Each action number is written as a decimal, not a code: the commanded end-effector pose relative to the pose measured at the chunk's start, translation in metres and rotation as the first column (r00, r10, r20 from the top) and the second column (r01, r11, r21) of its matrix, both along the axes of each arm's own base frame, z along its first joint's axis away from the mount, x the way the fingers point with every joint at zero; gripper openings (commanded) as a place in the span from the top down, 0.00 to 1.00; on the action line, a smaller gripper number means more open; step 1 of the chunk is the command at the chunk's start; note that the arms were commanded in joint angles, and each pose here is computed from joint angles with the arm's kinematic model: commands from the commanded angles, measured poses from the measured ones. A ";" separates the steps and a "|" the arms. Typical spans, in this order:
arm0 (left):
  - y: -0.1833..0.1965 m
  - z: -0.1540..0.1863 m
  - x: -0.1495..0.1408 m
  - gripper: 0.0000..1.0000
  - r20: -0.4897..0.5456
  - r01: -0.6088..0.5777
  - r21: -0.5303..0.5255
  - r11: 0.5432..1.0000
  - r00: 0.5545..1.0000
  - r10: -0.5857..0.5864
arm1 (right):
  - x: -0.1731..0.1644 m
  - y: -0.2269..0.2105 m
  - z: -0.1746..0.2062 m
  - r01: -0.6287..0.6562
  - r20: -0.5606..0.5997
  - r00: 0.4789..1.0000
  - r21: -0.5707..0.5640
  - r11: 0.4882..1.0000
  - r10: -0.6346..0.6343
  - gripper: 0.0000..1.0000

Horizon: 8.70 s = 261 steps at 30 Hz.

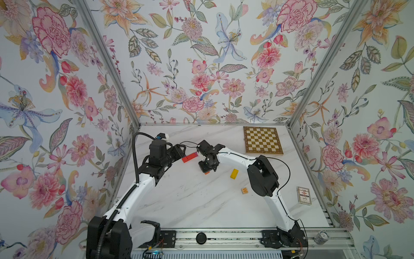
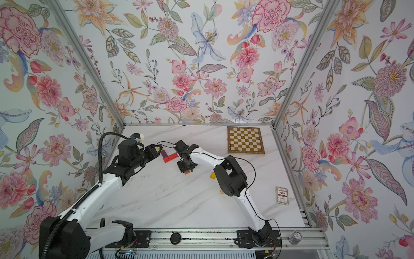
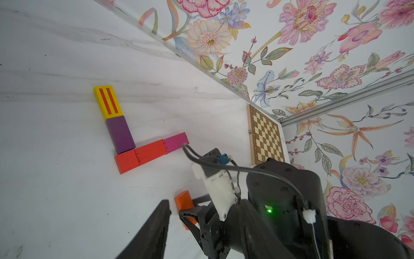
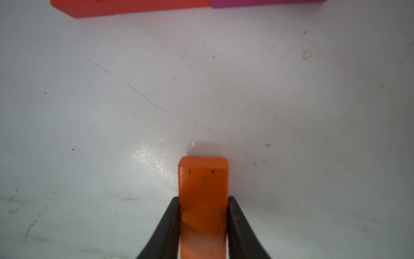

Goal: Assemble the letter v with building blocks
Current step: Place the building block at the center of the board, then pick up the building block from the center of the board, then assemble the building block at the center of the board.

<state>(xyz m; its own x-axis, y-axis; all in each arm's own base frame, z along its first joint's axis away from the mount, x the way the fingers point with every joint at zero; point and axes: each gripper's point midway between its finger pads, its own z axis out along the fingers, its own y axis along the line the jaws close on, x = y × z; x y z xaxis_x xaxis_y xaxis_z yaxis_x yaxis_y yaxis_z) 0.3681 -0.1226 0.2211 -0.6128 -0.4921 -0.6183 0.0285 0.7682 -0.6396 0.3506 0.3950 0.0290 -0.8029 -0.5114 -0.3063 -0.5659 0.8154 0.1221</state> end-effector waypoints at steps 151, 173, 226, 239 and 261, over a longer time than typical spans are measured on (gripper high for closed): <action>-0.030 -0.063 -0.009 0.47 -0.111 0.122 0.031 0.992 0.987 -0.118 | -0.056 -0.052 -0.007 -0.018 0.013 1.000 -0.100 0.995 0.020 0.75; -0.031 -0.063 -0.010 0.48 -0.109 0.127 0.027 0.992 0.986 -0.124 | -0.053 -0.047 -0.011 -0.039 0.008 0.999 -0.099 0.994 0.040 0.74; -0.028 -0.064 -0.013 0.47 -0.111 0.120 0.037 0.992 0.987 -0.115 | -0.051 -0.036 -0.015 -0.043 -0.006 0.999 -0.073 0.996 0.042 0.59; -0.029 -0.062 -0.012 0.47 -0.107 0.123 0.034 0.992 0.987 -0.119 | -0.040 -0.040 -0.002 -0.003 0.037 0.999 -0.073 0.997 0.005 0.42; -0.021 -0.037 -0.016 0.46 -0.055 0.105 0.076 0.992 0.993 -0.101 | 0.008 -0.048 0.153 0.146 0.247 0.945 0.272 0.951 -0.216 0.21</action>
